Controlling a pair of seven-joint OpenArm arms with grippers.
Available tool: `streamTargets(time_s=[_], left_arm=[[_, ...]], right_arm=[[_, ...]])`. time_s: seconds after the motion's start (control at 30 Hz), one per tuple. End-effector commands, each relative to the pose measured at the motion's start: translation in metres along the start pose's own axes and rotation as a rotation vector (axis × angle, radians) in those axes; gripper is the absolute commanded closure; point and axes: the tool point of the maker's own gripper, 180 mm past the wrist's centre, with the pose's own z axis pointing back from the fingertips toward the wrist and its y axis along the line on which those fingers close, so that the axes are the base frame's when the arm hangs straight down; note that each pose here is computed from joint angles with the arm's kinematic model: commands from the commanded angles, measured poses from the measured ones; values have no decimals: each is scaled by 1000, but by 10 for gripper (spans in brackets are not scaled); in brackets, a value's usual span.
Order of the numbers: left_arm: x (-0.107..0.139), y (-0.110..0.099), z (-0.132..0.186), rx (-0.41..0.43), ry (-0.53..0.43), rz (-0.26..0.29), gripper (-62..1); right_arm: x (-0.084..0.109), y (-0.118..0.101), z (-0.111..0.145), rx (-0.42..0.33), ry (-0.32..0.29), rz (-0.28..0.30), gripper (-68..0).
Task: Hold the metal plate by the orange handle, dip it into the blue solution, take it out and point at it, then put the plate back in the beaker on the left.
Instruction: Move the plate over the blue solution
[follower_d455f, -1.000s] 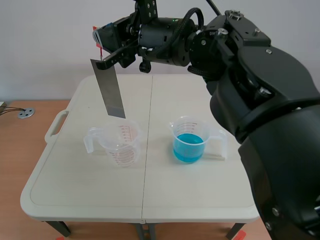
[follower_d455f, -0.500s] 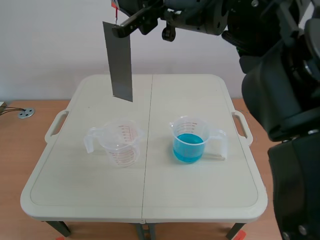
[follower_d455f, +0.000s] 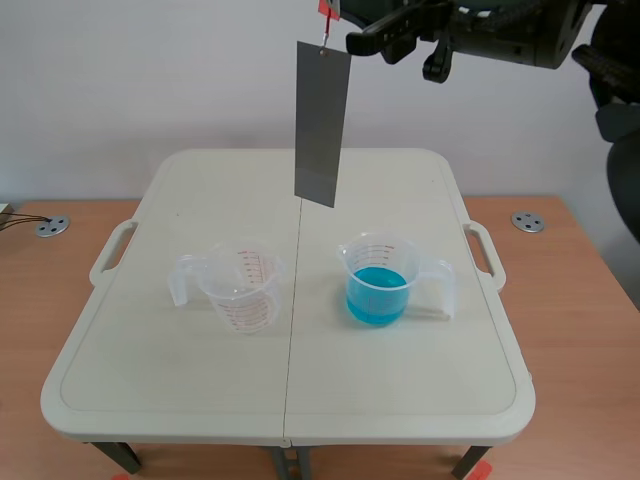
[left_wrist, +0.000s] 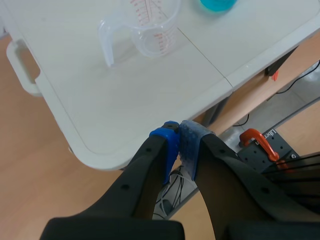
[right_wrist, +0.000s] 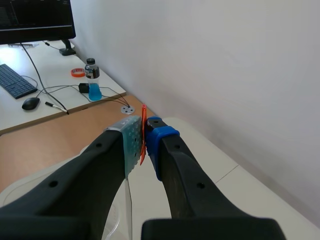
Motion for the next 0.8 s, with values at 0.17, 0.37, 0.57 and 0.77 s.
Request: streamTargets(time_s=[0.17,0.37,0.57,0.77], left_arm=[[30,8,-10,14,-110,-33,-16],[52,13,-23,17,-182,-88,-16],[76,13,-44,7,-244,-191,-16],[92,9,-68,-21,-265,-239,-16]], right_arm=[[15,-19,19,-25,-22,4,-13],[3,-31,35,-71,14,-29,-13],[-2,-36,44,-95,10,-60,-13],[-3,-36,44,-94,14,-61,-13]])
